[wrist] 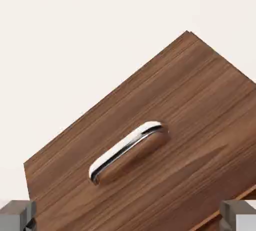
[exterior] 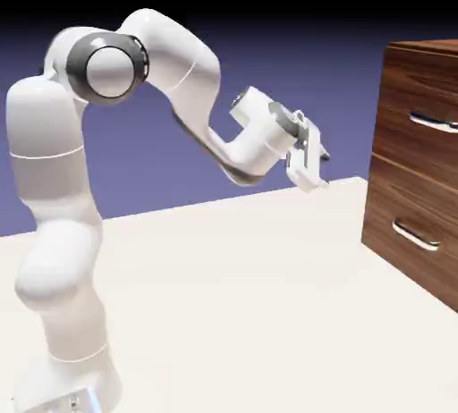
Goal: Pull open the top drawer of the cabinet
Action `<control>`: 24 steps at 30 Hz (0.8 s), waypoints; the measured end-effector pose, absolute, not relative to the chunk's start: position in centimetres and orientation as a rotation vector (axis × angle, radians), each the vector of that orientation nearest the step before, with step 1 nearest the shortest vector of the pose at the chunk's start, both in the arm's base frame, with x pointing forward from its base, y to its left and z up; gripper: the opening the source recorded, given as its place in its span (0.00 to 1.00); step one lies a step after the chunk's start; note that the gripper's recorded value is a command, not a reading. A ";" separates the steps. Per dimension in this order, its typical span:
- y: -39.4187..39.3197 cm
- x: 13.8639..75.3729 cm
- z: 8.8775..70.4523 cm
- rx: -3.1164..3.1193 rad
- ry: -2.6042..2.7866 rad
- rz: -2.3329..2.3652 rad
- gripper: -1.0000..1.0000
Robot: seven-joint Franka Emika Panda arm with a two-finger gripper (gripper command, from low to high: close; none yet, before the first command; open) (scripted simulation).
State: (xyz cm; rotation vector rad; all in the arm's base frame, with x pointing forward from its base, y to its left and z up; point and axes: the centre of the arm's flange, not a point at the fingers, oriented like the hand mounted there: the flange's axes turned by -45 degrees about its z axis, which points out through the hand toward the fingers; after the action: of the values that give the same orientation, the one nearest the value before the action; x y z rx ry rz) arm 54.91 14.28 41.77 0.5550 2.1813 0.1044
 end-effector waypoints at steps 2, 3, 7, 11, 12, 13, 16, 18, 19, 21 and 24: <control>14.7 55.8 41.5 0.383 2.191 0.037 0.50; 14.8 56.2 41.4 0.298 2.191 0.004 0.50; 15.2 58.0 41.2 -0.027 2.155 -0.128 0.50; 15.3 59.9 41.2 -0.321 2.070 -0.264 0.50; 15.2 60.4 41.3 -0.389 2.042 -0.299 0.50; 15.1 60.9 41.4 -0.455 2.012 -0.335 0.50; 14.6 62.4 41.8 -0.636 1.909 -0.446 0.50; 14.1 63.4 42.2 -0.743 1.832 -0.524 0.50; 13.8 64.0 42.4 -0.793 1.792 -0.564 0.50; 13.1 65.0 42.9 -0.884 1.707 -0.648 0.50; 11.8 66.6 43.8 -1.001 1.576 -0.781 0.50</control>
State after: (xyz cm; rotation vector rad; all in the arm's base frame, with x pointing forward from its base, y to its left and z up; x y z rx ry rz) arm 66.60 11.76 43.76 -1.0007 1.5756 -0.7810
